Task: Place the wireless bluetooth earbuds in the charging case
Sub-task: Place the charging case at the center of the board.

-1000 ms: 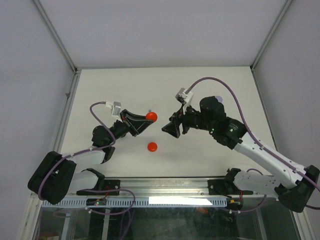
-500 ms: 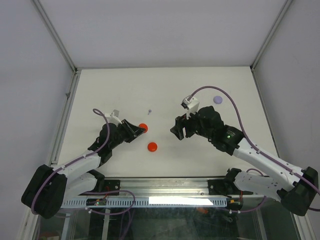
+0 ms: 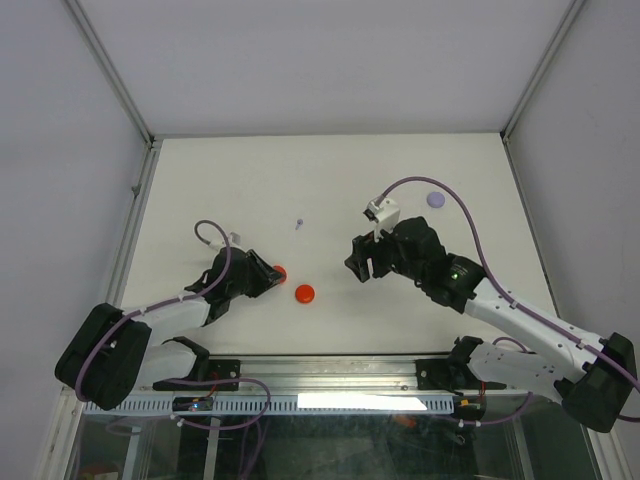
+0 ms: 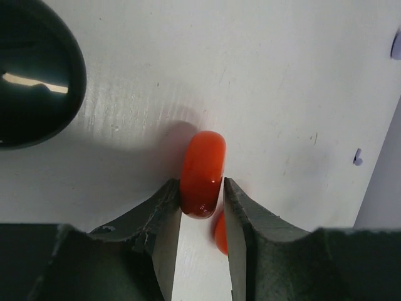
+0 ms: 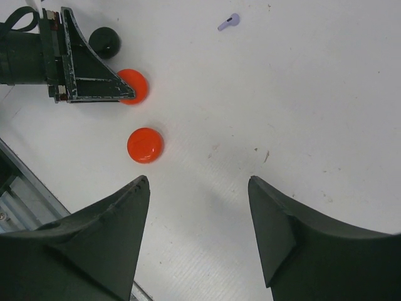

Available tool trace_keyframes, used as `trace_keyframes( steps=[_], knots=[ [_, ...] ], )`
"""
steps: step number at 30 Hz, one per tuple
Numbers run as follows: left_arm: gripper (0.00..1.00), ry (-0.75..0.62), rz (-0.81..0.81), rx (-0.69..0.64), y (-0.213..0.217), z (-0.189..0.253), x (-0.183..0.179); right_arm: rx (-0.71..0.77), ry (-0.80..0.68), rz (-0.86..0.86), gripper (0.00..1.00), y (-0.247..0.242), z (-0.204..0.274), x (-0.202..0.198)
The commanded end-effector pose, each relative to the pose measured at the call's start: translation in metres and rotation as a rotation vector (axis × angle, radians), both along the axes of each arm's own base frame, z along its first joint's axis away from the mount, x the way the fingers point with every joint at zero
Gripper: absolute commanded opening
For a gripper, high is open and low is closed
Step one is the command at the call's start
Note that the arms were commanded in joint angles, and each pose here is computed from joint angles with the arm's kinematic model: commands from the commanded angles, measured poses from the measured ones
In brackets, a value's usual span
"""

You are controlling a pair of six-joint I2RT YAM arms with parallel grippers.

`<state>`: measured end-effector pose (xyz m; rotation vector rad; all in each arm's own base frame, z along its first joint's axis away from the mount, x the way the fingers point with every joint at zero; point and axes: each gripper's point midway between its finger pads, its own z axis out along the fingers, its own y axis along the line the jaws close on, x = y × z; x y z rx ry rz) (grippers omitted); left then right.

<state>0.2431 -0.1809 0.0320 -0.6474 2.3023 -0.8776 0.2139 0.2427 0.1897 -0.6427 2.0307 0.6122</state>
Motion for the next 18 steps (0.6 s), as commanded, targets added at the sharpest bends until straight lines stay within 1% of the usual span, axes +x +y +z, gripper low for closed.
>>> trace_keyframes(
  steps=[1, 4, 6, 9, 11, 14, 15, 16, 18],
  knots=[
    [0.38, 0.006, 0.01, 0.102, 0.012, -0.007, 0.006, 0.036, -0.055, -0.029, 0.67, -0.001, 0.014, 0.006],
    [0.5, 0.02, -0.012, 0.144, 0.014, -0.005, 0.005, 0.021, -0.042, -0.034, 0.68, -0.002, 0.011, 0.006],
    [0.6, 0.013, -0.062, 0.191, 0.015, 0.0, 0.004, 0.007, -0.026, -0.045, 0.69, -0.003, 0.008, 0.007],
    [0.77, 0.031, -0.092, 0.235, 0.017, 0.011, 0.003, -0.01, -0.007, -0.074, 0.71, -0.005, 0.006, 0.01],
    [0.79, 0.021, -0.102, 0.248, 0.018, 0.022, 0.002, -0.024, 0.004, -0.083, 0.73, -0.005, 0.004, 0.011],
    [0.83, -0.039, -0.112, 0.268, 0.022, 0.047, 0.004, -0.068, 0.036, -0.105, 0.78, -0.007, -0.004, 0.015],
    [0.95, -0.062, -0.103, 0.278, 0.025, 0.057, 0.006, -0.087, 0.049, -0.117, 0.8, -0.009, -0.007, 0.017],
    [0.98, -0.087, -0.088, 0.292, 0.029, 0.066, 0.008, -0.107, 0.056, -0.132, 0.81, -0.011, -0.009, 0.019],
    [0.99, -0.157, -0.075, 0.325, 0.036, 0.087, 0.013, -0.144, 0.064, -0.169, 0.86, -0.015, -0.012, 0.026]
  ],
)
